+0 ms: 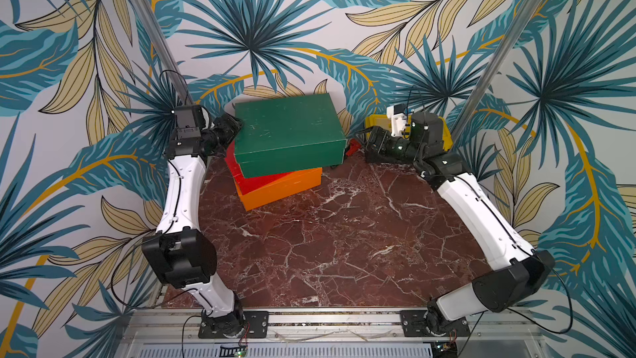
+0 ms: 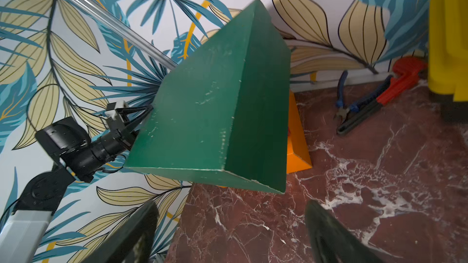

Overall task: Stack the shoeboxes
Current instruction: Place the shoebox at the shoebox, then move the shoebox to the shoebox.

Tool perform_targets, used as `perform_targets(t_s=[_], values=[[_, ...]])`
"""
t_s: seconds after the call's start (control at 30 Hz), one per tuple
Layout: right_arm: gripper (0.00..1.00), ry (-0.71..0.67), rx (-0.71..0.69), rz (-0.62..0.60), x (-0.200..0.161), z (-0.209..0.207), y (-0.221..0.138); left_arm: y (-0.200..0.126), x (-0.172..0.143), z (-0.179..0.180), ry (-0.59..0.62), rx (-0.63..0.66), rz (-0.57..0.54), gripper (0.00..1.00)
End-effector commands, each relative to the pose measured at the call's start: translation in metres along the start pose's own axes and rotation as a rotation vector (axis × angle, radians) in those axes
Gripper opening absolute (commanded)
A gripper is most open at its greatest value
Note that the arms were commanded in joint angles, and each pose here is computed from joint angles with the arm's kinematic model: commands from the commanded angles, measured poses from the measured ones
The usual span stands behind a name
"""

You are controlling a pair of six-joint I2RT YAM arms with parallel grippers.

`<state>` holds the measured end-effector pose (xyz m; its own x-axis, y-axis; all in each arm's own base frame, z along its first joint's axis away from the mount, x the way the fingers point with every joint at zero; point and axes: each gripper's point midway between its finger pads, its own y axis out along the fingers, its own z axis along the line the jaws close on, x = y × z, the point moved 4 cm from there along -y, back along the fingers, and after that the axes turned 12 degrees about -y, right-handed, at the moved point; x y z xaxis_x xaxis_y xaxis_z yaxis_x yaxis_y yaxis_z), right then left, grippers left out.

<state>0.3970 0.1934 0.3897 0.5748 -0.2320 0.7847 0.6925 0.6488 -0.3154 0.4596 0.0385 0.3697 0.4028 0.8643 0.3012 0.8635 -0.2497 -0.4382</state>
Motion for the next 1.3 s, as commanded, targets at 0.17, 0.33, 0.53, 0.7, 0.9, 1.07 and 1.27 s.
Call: perform_targets(t_s=[0.17, 0.33, 0.53, 0.7, 0.9, 1.07, 1.27], values=[[0.83, 0.051, 0.126, 0.084, -0.020, 0.017, 0.068, -0.006, 0.001, 0.009, -0.004, 0.045, 0.001, 0.83], [0.81, 0.052, 0.128, 0.108, -0.022, 0.021, 0.090, -0.021, 0.003, 0.002, 0.012, 0.031, -0.031, 0.84], [0.80, 0.017, 0.138, 0.148, -0.022, 0.030, 0.122, -0.047, 0.013, 0.005, -0.011, 0.023, -0.082, 0.85], [0.80, -0.005, 0.146, 0.186, -0.026, 0.035, 0.149, -0.073, 0.015, 0.006, -0.012, 0.009, -0.120, 0.88], [0.80, -0.023, 0.170, 0.217, -0.033, 0.044, 0.172, -0.102, 0.015, 0.010, -0.025, 0.001, -0.174, 0.90], [0.80, -0.064, 0.209, 0.219, -0.037, 0.061, 0.171, -0.110, 0.016, 0.015, -0.036, -0.002, -0.179, 0.91], [0.77, -0.172, 0.146, 0.142, -0.017, 0.064, 0.114, -0.111, 0.016, 0.031, -0.075, 0.009, -0.161, 0.92]])
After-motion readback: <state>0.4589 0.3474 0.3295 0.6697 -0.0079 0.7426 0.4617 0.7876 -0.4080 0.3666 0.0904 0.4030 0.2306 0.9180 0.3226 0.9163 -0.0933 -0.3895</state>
